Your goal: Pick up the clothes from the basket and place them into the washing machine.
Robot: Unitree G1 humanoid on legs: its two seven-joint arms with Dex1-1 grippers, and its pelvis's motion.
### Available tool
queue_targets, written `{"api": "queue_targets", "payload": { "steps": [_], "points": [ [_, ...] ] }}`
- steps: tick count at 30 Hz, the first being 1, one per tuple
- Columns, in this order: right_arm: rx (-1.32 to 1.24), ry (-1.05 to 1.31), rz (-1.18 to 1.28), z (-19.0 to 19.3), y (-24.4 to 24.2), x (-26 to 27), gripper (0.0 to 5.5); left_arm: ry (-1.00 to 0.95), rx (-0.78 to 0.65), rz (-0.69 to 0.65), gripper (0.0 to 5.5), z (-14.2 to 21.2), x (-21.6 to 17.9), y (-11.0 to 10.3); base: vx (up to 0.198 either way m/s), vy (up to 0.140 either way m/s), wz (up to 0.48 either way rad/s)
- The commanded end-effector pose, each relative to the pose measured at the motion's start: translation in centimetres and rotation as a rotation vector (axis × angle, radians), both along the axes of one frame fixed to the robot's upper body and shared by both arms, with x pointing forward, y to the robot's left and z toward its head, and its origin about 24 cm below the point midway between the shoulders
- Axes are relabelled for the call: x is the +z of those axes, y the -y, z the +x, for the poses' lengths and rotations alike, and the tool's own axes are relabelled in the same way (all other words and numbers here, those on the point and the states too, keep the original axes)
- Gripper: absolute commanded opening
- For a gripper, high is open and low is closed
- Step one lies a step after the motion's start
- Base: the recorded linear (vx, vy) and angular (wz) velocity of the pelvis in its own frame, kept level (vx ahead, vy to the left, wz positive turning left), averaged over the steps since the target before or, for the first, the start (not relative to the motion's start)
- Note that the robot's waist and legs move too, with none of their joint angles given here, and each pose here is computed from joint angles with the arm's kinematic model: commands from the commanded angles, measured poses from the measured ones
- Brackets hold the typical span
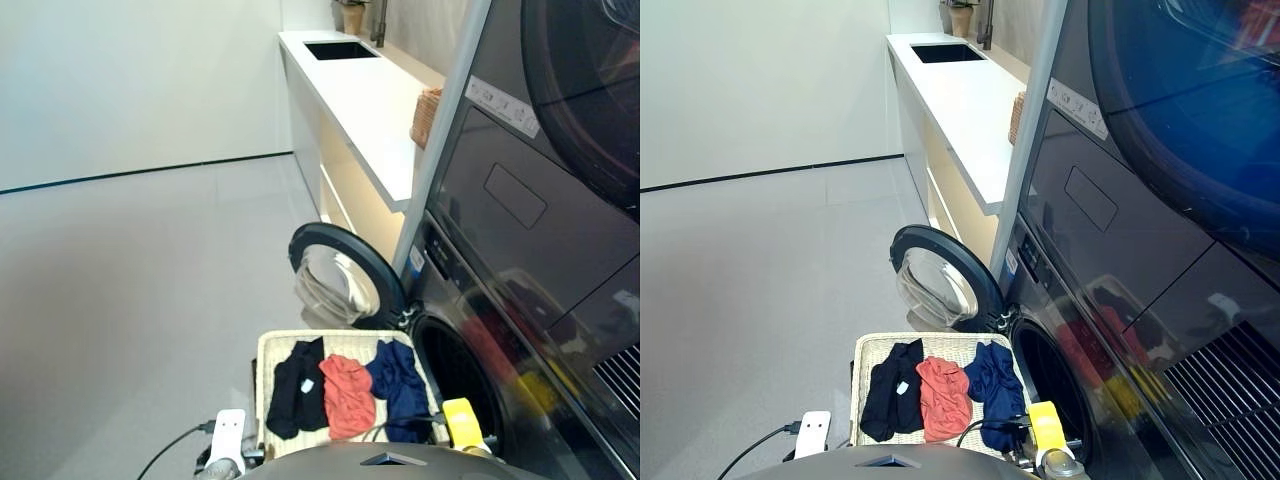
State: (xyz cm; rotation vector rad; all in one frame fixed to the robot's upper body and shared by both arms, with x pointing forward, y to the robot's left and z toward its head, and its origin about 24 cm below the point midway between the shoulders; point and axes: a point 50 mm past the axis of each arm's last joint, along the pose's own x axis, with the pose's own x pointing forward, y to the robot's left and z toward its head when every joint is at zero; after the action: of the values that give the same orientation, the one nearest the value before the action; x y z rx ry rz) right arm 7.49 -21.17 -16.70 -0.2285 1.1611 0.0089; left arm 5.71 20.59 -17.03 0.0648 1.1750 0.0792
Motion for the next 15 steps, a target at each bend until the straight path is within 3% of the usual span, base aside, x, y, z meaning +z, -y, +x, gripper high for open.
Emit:
{"api": "queue_targets", "payload": {
  "steps": [1,15],
  "points": [
    [0.033,0.009,0.018,0.94,-0.80,-0.02,5.50,0.029,-0.041,-0.028,5.50,1.72,0.01,1.34,0.000,0.000,0.000],
    [0.033,0.015,0.026,1.12,-0.95,0.00,5.50,0.032,-0.052,-0.035,5.50,1.85,0.01,1.60,0.000,0.000,0.000]
  ]
}}
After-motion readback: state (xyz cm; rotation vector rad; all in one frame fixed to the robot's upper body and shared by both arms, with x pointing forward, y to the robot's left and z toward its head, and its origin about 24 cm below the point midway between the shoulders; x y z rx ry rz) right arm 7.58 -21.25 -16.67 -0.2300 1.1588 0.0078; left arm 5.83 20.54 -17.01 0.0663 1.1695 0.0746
